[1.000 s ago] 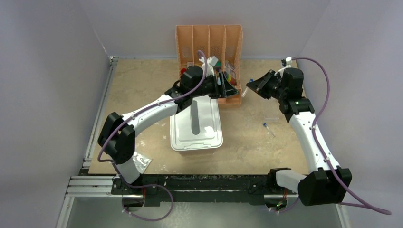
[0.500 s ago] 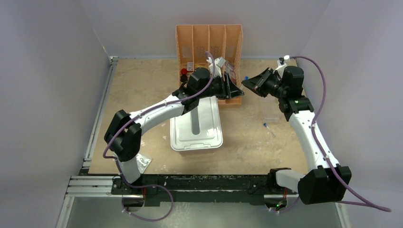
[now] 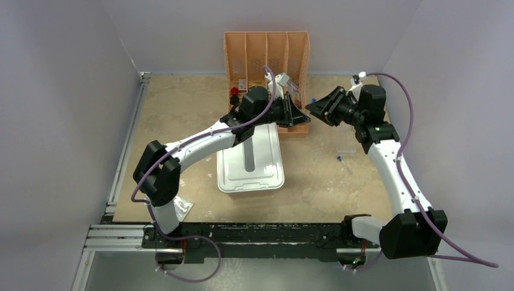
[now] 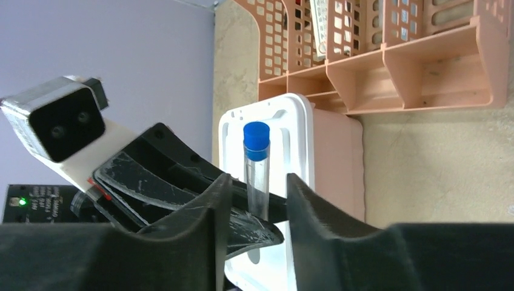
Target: Organize the chemistry lab equipment
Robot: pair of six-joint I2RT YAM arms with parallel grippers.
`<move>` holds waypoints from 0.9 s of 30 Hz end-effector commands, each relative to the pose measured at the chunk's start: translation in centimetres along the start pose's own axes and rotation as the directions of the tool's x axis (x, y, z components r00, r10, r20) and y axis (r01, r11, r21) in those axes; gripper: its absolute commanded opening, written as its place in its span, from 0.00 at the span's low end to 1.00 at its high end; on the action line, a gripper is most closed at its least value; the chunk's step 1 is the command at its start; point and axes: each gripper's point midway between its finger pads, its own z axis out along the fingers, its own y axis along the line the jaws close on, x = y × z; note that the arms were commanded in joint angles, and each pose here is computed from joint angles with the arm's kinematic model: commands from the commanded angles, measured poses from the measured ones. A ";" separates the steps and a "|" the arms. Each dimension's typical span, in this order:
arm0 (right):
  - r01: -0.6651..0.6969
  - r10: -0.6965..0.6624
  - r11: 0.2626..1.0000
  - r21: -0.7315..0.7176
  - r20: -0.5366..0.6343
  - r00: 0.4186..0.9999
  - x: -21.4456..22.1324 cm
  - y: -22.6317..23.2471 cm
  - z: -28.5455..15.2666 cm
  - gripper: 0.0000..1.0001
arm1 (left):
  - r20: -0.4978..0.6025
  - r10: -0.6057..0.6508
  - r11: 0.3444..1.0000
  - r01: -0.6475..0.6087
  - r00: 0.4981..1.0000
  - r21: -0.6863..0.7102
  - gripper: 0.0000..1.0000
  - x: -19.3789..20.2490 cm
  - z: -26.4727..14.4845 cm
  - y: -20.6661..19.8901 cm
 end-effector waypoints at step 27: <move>-0.007 0.009 1.000 0.013 -0.149 0.989 1.1 1.4 -0.8 0.38 | -0.063 0.314 0.948 -0.309 0.947 0.076 0.00 -1.1 -4.3 -2.9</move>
